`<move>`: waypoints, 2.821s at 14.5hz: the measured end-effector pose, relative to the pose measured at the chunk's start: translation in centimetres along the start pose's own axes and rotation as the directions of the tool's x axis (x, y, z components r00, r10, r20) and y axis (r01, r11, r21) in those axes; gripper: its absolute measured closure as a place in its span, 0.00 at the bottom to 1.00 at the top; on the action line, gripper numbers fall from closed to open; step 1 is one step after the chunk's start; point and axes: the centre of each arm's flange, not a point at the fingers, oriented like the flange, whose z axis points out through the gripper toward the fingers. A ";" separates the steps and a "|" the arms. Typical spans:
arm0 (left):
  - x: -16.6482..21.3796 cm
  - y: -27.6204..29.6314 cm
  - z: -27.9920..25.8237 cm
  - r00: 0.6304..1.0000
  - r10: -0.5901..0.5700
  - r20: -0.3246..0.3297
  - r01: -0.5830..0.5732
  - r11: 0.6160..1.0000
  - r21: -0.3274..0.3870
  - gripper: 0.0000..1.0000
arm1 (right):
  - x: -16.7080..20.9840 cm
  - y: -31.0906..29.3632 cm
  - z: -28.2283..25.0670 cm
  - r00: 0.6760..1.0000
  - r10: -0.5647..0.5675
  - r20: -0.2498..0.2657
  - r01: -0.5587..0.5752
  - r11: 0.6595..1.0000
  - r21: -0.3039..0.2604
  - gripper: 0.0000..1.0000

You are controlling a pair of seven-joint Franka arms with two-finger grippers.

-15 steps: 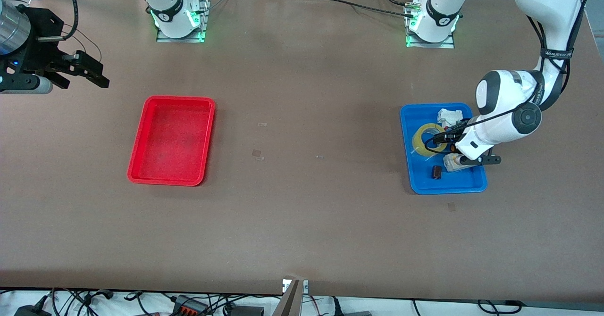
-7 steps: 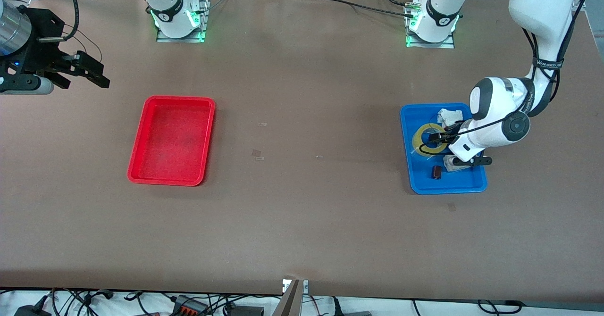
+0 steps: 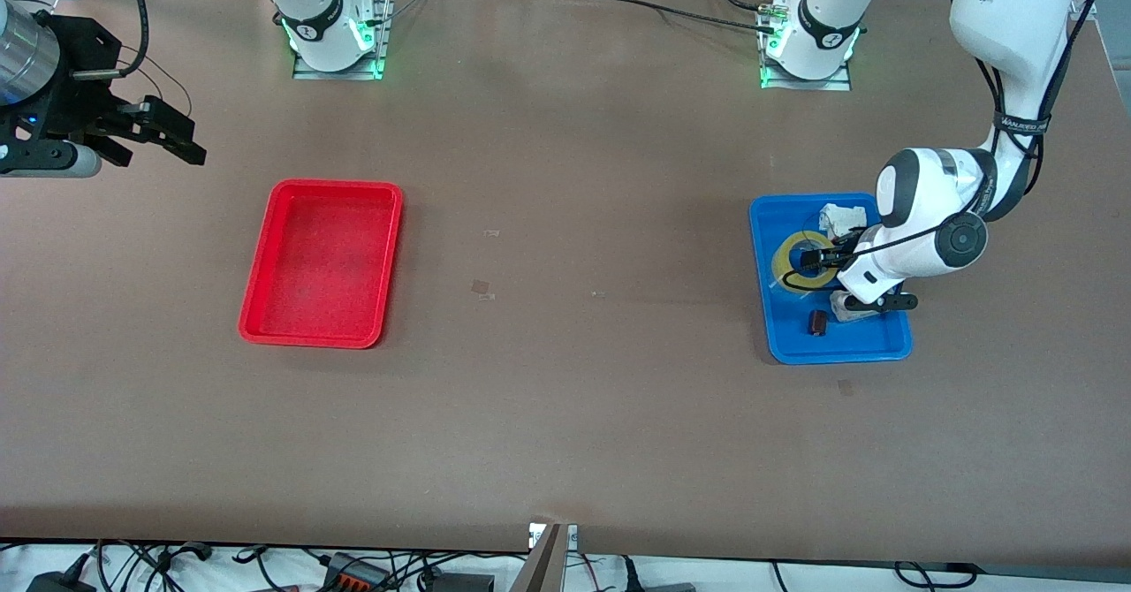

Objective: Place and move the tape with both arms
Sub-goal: 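Reach the left gripper down to the yellow tape roll in the blue tray, then close the left gripper on the tape roll's rim, then carry the tape roll with the left gripper to the table middle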

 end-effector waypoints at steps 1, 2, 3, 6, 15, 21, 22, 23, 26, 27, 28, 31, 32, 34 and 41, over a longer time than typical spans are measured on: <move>0.0 0.0 0.2 1.000 0.000 0.003 0.000 1.000 0.000 0.02 | 0.0 0.0 0.0 1.000 0.000 0.000 0.000 1.000 0.000 0.02; 0.1 0.0 0.5 1.000 -0.001 0.005 0.001 1.000 0.000 0.06 | 0.0 0.0 0.0 1.000 0.000 0.000 0.000 1.000 0.000 0.02; 0.1 0.0 0.7 1.000 -0.001 0.006 0.001 1.000 0.000 0.15 | 0.0 0.0 0.0 1.000 0.000 0.000 0.000 1.000 0.000 0.02; 0.2 0.0 0.9 1.000 -0.010 0.007 0.010 1.000 0.000 0.34 | 0.0 0.0 0.0 1.000 0.000 0.000 0.000 1.000 0.000 0.02; 1.1 0.6 -3.1 1.000 -0.002 0.018 0.002 1.000 -0.001 0.75 | 0.0 0.0 0.0 1.000 0.000 0.000 0.000 1.000 0.000 0.02; -0.9 8.5 -10.7 0.997 0.079 -0.002 -0.079 0.997 -0.002 0.75 | 0.0 0.0 0.0 1.000 0.000 0.000 0.000 1.000 0.000 0.02; -1.5 11.0 -10.8 0.997 0.072 -0.004 -0.072 0.997 -0.004 0.75 | 0.0 0.0 0.0 1.000 0.000 0.000 0.000 1.000 0.000 0.02; -2.1 13.7 -10.7 0.998 0.058 -0.003 -0.058 0.998 -0.006 0.75 | 0.0 0.0 0.0 1.000 0.000 0.000 0.000 1.000 0.000 0.02; -4.3 21.9 -9.9 1.000 0.021 0.002 -0.021 1.000 -0.002 0.75 | 0.0 0.0 0.0 1.000 0.000 0.000 0.000 1.000 0.000 0.02; -4.9 24.7 -9.5 1.000 0.006 0.001 -0.006 1.000 0.000 0.75 | 0.0 0.0 0.0 1.000 0.000 0.000 0.000 1.000 0.000 0.02; -5.4 27.5 -9.0 1.000 -0.009 0.000 0.009 1.000 -0.001 0.75 | 0.0 0.0 0.1 1.000 0.000 0.001 0.000 1.000 0.000 0.02; -6.5 35.0 -6.3 0.999 -0.048 0.016 0.048 0.999 -0.004 0.75 | 0.1 0.0 0.3 1.000 0.000 0.004 0.000 1.000 0.000 0.02; -6.7 37.0 -5.1 0.998 -0.054 0.021 0.054 0.999 0.003 0.75 | 0.2 0.0 0.3 1.000 0.000 0.006 0.000 1.000 0.000 0.02; -7.0 40.0 -2.6 0.997 -0.070 0.019 0.069 0.997 0.026 0.75 | 0.2 0.0 0.4 1.000 0.000 0.008 0.000 1.000 0.000 0.02; -8.5 47.9 2.5 0.993 -0.114 -0.031 0.112 0.992 -0.060 0.75 | 0.4 0.0 0.8 1.000 0.001 0.014 -0.001 1.000 0.000 0.02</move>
